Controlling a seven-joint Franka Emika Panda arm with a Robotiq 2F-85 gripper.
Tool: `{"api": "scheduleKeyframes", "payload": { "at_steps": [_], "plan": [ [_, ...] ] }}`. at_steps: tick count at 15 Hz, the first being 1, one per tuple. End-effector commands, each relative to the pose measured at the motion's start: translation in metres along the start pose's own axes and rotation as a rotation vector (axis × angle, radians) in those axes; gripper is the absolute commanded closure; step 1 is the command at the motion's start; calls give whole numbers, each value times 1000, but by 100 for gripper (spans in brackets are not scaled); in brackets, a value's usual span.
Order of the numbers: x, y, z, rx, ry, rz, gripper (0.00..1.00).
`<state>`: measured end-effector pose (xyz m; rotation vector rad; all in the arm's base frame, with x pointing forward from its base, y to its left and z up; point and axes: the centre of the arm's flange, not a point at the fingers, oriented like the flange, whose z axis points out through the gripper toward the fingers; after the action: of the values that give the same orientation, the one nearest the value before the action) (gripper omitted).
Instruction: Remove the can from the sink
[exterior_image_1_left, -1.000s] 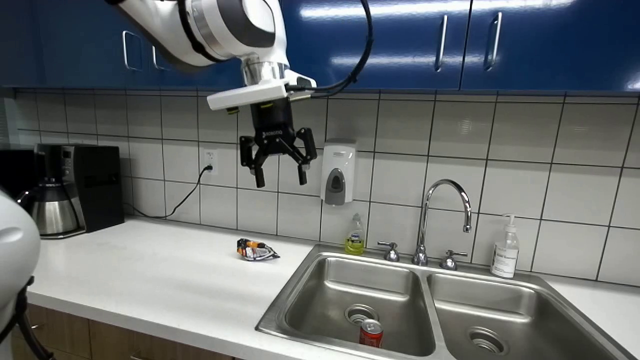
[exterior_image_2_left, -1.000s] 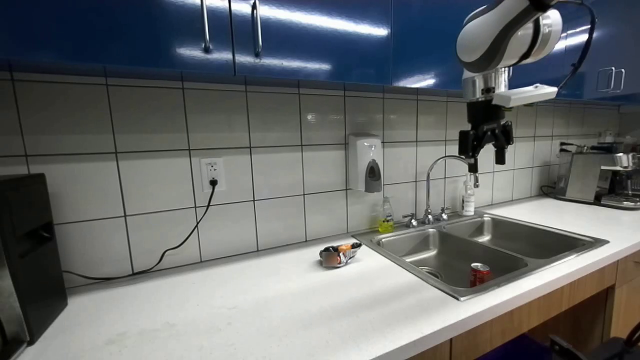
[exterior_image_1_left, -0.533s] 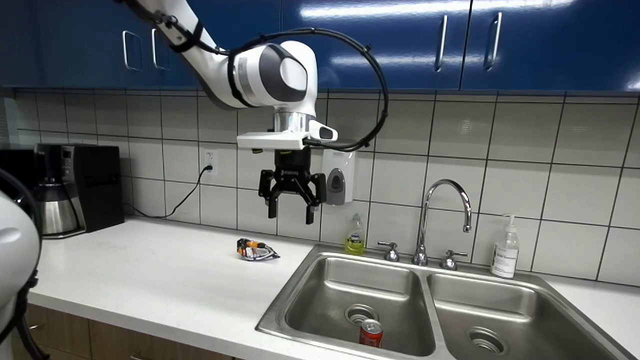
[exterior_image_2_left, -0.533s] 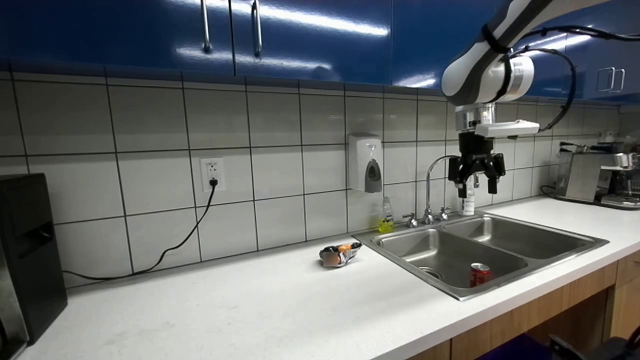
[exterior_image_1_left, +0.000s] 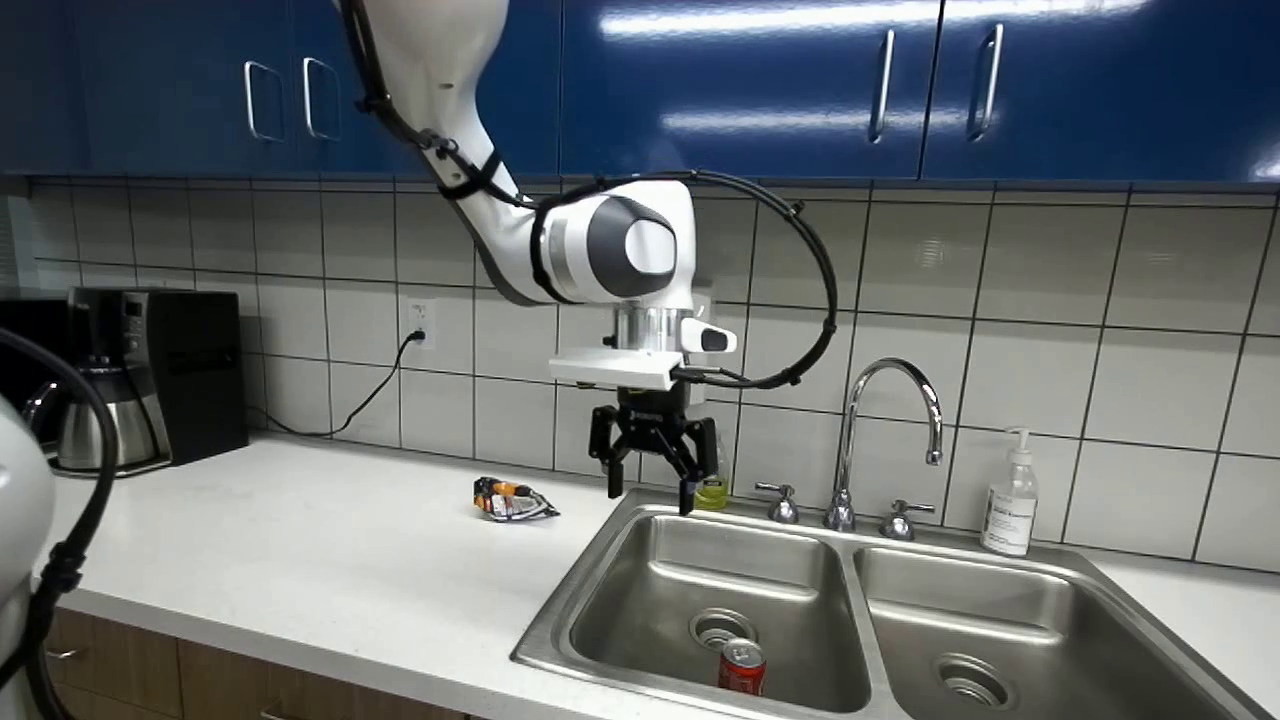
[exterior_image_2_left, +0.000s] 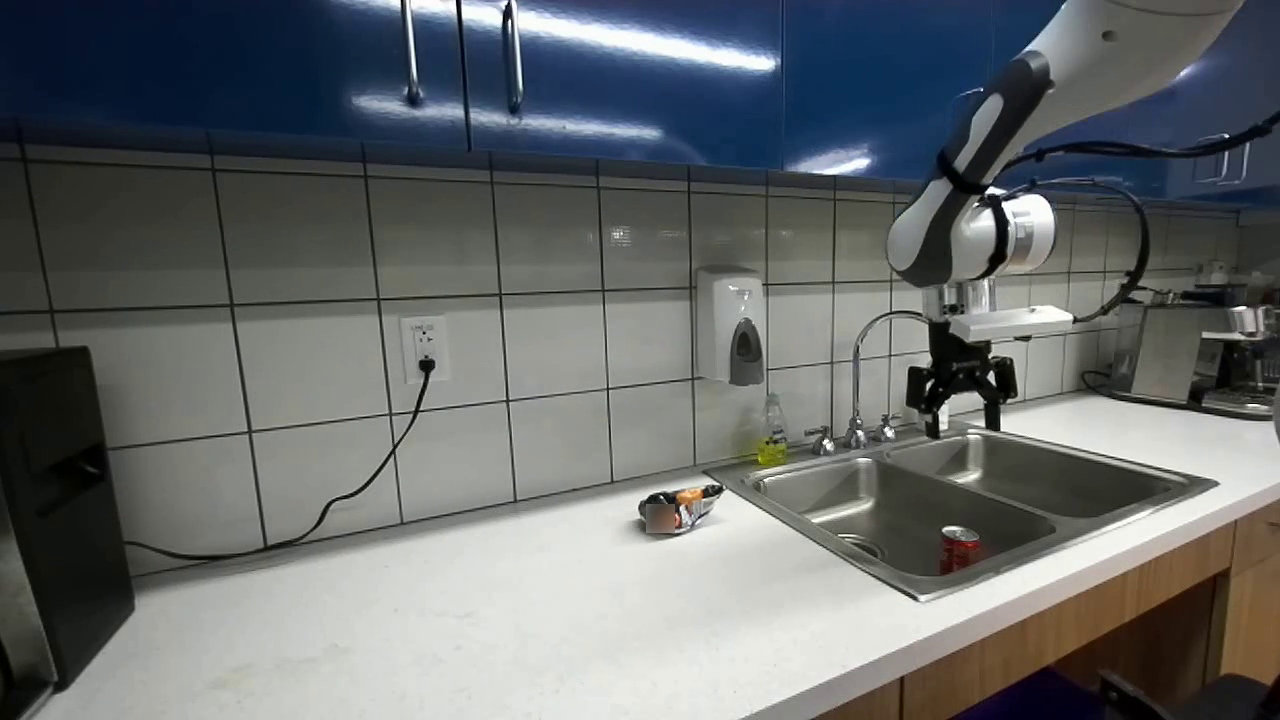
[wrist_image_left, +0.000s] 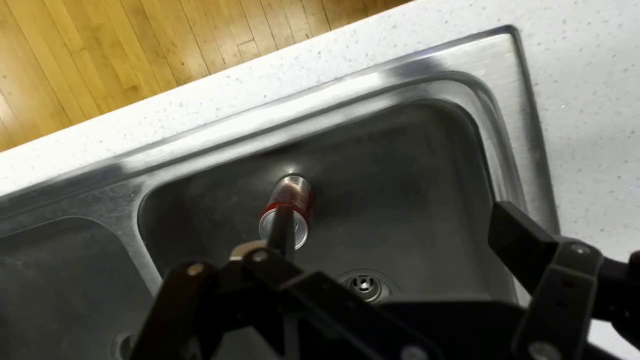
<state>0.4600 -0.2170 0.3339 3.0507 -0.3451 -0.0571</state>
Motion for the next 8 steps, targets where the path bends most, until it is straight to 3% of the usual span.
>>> {"api": "scheduleKeyframes", "payload": {
  "at_steps": [1, 5, 8],
  "plan": [
    [27, 20, 31, 2, 3, 47, 0],
    [40, 33, 65, -3, -8, 91, 0],
    [27, 26, 66, -7, -23, 65, 0]
  ]
}}
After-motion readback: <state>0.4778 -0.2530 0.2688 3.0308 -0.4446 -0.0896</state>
